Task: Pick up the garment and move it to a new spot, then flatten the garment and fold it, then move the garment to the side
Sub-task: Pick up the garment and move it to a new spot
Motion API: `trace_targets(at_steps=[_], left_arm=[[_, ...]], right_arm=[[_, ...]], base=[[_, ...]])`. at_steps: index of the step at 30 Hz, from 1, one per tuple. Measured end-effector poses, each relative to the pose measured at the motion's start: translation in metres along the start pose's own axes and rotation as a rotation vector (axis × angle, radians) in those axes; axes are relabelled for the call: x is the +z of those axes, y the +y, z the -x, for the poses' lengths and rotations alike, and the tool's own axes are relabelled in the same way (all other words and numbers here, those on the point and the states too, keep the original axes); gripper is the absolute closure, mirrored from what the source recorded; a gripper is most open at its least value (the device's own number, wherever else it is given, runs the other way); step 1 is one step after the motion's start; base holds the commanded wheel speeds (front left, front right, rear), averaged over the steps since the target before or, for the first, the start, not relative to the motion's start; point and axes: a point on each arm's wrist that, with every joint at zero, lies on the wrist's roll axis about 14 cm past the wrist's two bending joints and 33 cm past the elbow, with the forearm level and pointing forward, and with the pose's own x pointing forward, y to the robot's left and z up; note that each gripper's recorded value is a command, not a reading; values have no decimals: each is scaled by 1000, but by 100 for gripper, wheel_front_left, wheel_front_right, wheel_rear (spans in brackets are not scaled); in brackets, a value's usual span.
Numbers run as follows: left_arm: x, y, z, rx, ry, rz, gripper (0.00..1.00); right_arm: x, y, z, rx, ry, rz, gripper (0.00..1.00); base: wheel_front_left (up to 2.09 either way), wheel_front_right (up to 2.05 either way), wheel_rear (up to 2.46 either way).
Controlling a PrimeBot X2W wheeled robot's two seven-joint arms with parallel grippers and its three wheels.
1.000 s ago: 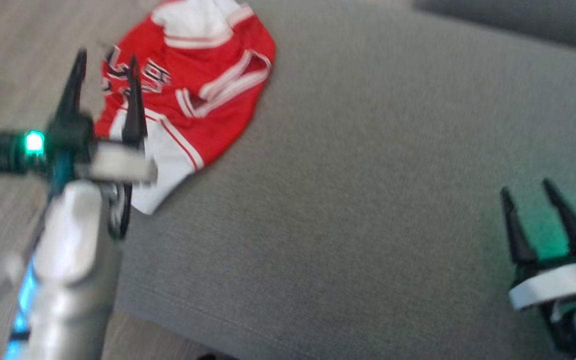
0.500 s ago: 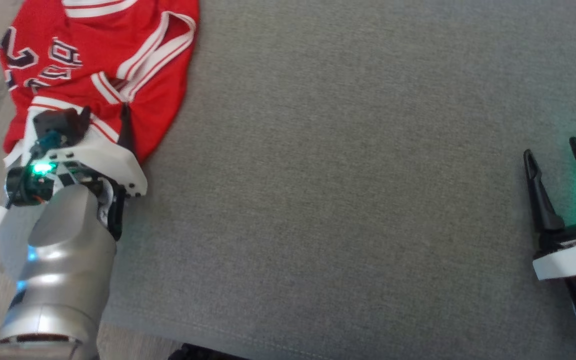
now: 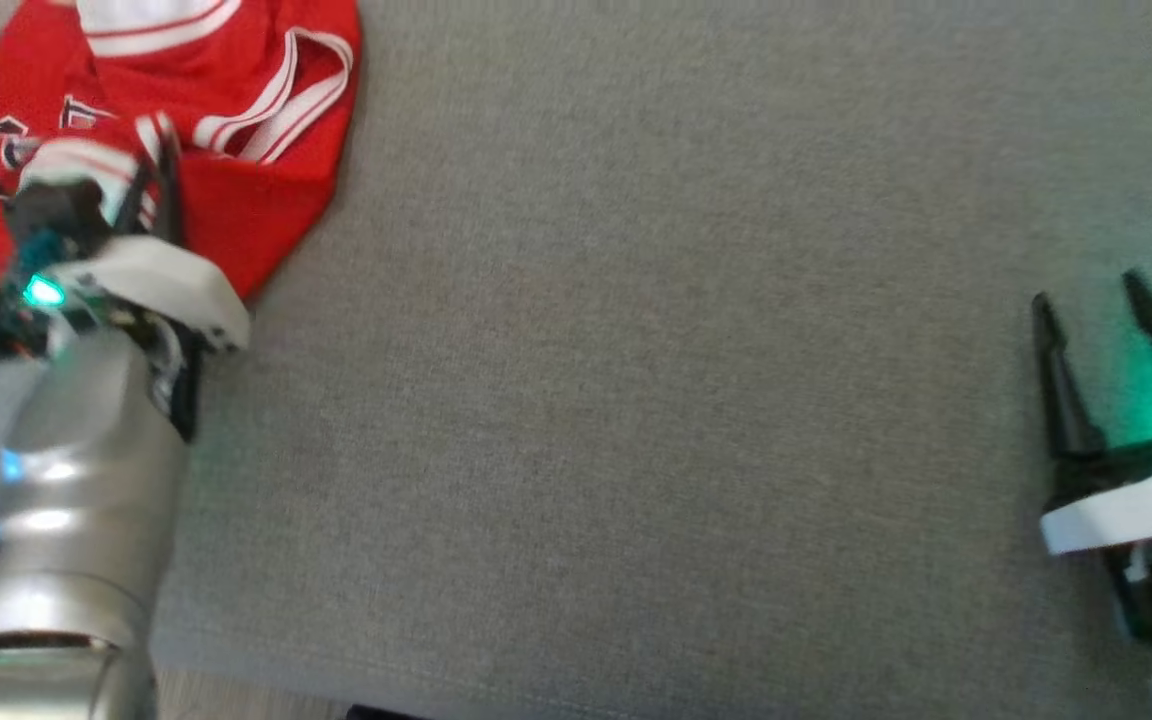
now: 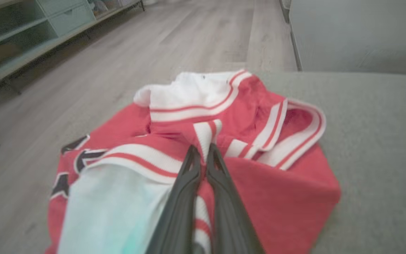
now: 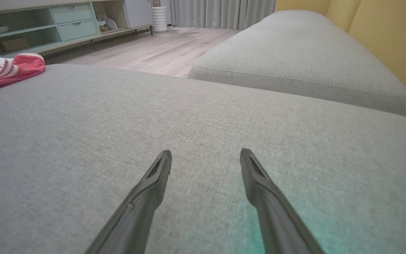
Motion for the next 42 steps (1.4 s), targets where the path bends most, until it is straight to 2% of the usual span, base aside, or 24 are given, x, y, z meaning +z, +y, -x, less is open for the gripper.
trace_targets(at_steps=[3, 6, 7, 11, 13, 15, 21, 26, 31, 32, 34, 37, 38, 39, 40, 42], left_arm=[[49, 0, -1, -20, -130, -49, 100], [117, -12, 7, -64, -310, -107, 100], [161, -23, 19, -97, -427, -143, 100], [228, -54, 54, -180, -626, -200, 100], [254, -75, 76, -234, -711, -219, 100], [294, -109, 112, -318, -840, -236, 100], [370, -201, 197, -549, -1071, -242, 100], [383, -258, 234, -719, -1093, -153, 100], [365, -308, 241, -830, -1037, -158, 100], [365, -308, 241, -830, -1037, -158, 100], [345, -323, 232, -864, -985, -163, 100], [290, -341, 203, -895, -852, -196, 100], [266, -345, 191, -902, -797, -207, 96], [243, -345, 178, -901, -739, -210, 68], [218, -343, 166, -896, -678, -211, 0], [171, -333, 143, -858, -560, -199, 0]], right_arm=[[5, 7, 8, -16, -5, -27, 0], [20, 14, 16, -38, -42, -60, 0], [32, 18, 23, -55, -71, -75, 0], [53, 22, 44, -100, -127, -106, 0], [58, 26, 61, -128, -144, -126, 0], [61, 27, 89, -180, -166, -151, 0], [75, 7, 141, -318, -243, -169, 0], [79, -11, 180, -430, -294, -181, 0], [80, -27, 213, -529, -332, -185, 0], [80, -27, 213, -529, -332, -185, 0], [77, -30, 224, -559, -333, -191, 0], [67, -31, 233, -588, -312, -206, 0], [63, -30, 233, -592, -300, -210, 0], [59, -30, 232, -592, -287, -215, 0], [56, -29, 231, -590, -276, -219, 0], [53, -26, 225, -577, -259, -224, 0]], base=[[0, 0, 0], [0, 0, 0], [0, 0, 0], [0, 0, 0], [0, 0, 0], [0, 0, 0], [0, 0, 0], [0, 0, 0], [0, 0, 0], [0, 0, 0], [0, 0, 0], [0, 0, 0], [0, 0, 0], [0, 0, 0], [0, 0, 0], [0, 0, 0]])
